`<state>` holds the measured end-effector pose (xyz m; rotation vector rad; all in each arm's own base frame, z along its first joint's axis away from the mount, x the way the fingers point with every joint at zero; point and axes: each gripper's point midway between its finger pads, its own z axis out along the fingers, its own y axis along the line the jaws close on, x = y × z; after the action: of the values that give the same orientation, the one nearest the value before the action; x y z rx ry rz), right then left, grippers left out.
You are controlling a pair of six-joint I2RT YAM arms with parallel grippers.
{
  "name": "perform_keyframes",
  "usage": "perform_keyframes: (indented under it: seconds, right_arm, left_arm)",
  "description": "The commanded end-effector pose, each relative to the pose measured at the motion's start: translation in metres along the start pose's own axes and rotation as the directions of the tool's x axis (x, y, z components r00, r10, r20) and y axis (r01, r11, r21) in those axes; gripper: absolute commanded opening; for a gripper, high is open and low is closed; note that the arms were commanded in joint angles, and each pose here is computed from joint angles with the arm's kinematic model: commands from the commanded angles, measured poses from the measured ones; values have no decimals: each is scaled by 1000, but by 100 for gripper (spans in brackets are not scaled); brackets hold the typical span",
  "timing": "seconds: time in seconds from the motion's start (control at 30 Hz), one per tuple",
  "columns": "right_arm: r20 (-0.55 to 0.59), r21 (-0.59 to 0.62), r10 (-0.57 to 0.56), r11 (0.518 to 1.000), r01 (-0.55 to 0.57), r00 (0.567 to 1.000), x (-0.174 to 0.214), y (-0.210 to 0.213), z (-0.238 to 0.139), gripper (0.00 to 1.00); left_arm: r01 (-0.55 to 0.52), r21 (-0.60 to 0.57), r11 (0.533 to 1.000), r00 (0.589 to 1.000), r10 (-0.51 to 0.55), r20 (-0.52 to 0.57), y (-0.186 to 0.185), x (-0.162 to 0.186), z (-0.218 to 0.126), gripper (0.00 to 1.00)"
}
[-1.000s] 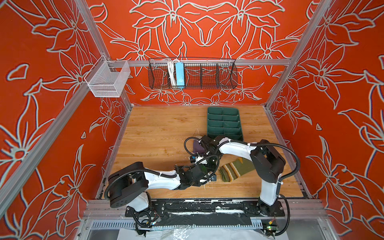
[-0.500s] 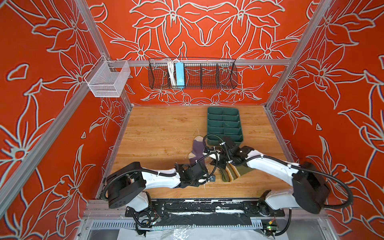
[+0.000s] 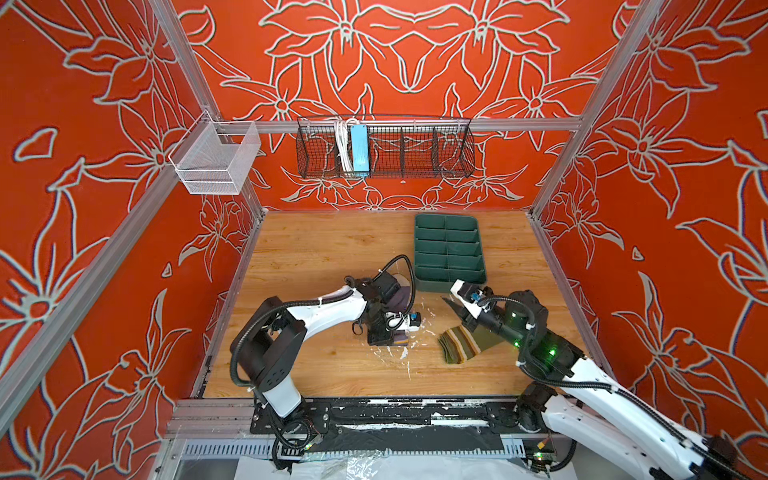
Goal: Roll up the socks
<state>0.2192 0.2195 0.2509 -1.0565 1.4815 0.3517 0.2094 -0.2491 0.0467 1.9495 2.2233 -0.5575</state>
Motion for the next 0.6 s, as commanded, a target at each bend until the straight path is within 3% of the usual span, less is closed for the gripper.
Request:
perform_keyframes:
  seconds: [0.0, 0.1, 0.23, 0.57]
  right_arm:
    - [-36, -340, -176, 928, 154, 984, 17, 78, -5, 42]
    - [-107, -432, -337, 863, 262, 935, 47, 108, 0, 42]
    - [-145, -504, -426, 808, 304, 893, 75, 136, 14, 43]
    - [-162, -503, -455, 802, 323, 876, 115, 171, 67, 43]
  left_arm:
    - [98, 223, 970, 994, -84, -75, -34, 12, 5, 0]
    - [125, 240, 963, 990, -105, -95, -31, 11, 11, 0]
    - [170, 241, 956, 982, -144, -121, -31, 15, 14, 0]
    - [177, 231, 957, 981, -152, -122, -27, 15, 16, 0]
